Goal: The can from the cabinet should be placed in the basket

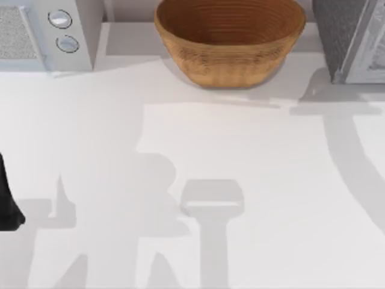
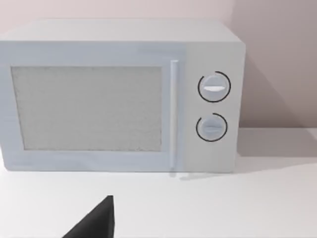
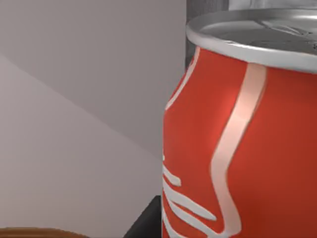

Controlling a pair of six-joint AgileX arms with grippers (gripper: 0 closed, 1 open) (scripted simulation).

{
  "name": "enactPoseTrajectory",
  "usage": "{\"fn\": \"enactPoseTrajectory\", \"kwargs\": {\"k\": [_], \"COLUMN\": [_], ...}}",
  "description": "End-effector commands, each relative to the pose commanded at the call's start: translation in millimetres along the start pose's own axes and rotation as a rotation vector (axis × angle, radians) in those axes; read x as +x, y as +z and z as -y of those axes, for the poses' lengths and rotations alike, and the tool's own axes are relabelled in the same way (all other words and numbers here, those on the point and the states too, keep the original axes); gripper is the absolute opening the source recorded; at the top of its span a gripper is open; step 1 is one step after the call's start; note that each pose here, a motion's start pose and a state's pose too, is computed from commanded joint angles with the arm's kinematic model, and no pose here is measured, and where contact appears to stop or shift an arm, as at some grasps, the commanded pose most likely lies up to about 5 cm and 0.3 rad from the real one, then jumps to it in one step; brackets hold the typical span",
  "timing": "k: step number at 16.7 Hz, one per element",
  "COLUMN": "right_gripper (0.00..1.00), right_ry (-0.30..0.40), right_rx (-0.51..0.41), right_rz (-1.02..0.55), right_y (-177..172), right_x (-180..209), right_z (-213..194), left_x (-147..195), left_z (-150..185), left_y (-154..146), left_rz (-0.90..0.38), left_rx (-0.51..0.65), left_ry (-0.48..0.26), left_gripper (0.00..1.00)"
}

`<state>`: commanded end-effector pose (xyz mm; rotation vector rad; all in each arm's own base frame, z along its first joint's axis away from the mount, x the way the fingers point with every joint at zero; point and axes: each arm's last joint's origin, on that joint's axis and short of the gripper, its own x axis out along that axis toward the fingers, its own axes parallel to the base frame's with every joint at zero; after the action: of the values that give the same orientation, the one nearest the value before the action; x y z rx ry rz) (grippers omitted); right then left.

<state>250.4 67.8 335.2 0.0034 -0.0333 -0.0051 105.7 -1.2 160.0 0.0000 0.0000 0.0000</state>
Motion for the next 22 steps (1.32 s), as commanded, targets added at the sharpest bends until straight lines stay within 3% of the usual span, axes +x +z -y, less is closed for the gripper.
{"fn": "enactPoseTrajectory", "kwargs": {"k": [4,9,14,22], "right_gripper": [0.0,0.0,0.0,0.0], "right_ry": [0.005,0.008,0.008,0.007], "right_rx": [-0.007,-0.013,-0.004,-0.007], "right_rz": [-0.026,-0.045,-0.036,-0.045], "right_y": [-12,-71,-109,-117], "right_x": [91,164,186,193], "right_z": [-68,-153,-197,-197], "left_x": [0,0,0,0], "left_z": [0,0,0,0], "left_y": [0,0,0,0], "left_rz": [0.0,0.0,0.0,0.0], "left_rx": [0.0,0.0,0.0,0.0], "left_ry": [0.0,0.0,0.0,0.0], "left_gripper": [1.0,1.0,1.0,1.0]}}
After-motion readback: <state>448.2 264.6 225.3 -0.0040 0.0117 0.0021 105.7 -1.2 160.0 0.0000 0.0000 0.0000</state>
